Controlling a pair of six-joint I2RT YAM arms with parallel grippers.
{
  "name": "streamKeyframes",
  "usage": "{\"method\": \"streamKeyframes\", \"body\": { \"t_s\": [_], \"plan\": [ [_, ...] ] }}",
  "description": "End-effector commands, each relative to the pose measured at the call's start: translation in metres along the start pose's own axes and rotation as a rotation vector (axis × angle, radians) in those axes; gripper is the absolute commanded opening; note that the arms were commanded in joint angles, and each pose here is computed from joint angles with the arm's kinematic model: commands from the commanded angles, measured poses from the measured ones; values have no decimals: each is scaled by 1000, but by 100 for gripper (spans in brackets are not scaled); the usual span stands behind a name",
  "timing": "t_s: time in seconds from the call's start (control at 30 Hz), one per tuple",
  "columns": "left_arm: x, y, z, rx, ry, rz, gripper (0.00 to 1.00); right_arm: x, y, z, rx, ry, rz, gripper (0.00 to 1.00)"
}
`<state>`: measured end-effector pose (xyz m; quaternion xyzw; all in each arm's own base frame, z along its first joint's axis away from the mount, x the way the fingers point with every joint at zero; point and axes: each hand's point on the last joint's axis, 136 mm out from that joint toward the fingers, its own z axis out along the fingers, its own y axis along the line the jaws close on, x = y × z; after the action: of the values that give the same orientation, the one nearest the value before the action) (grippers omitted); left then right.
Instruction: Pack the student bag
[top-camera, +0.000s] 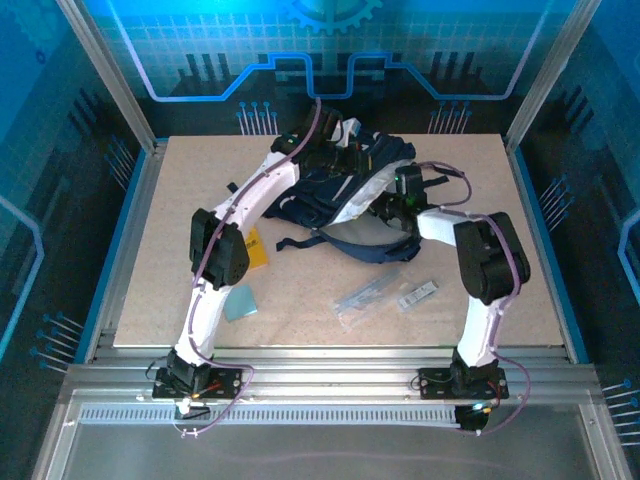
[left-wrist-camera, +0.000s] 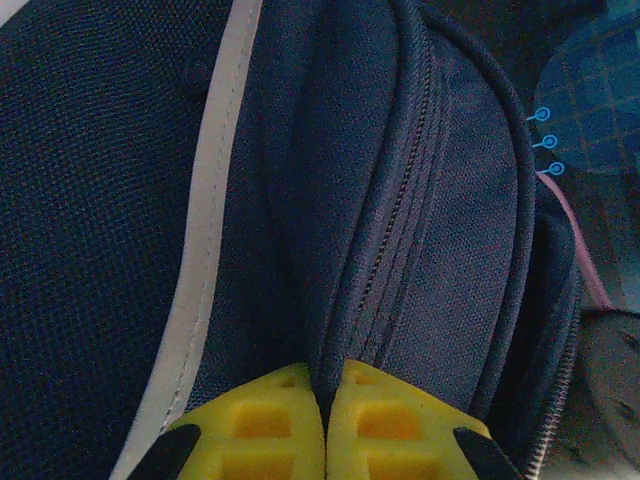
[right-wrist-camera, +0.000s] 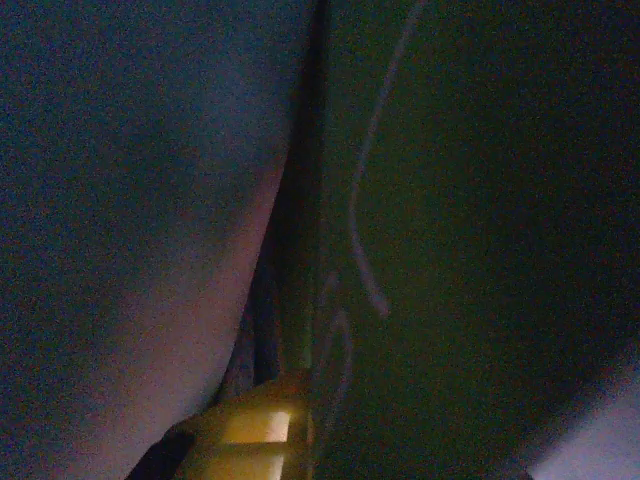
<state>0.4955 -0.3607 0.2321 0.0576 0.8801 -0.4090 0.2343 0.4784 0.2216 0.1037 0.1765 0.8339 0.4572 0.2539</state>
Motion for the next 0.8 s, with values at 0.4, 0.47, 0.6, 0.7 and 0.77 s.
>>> {"method": "streamKeyframes", "body": {
  "t_s": [0.4,0.47,0.6,0.7,0.77],
  "plan": [
    [-53,-13,-49,93,-234,-27,0,4,-25,-108,360,79,-10,91],
    [-53,-11,-47,90,-236,-27,0,1,-29,-142,426,58,-31,96],
    [-47,-5,-40,84,-222,-40,0,-9,-27,-203,506,-13,-97,96],
    [-36,0,-33,77,-208,-46,0,-17,-10,-241,549,-81,-192,97],
    [-26,3,-28,73,-190,-54,0,-19,14,-253,509,-105,-270,99]
  ]
}}
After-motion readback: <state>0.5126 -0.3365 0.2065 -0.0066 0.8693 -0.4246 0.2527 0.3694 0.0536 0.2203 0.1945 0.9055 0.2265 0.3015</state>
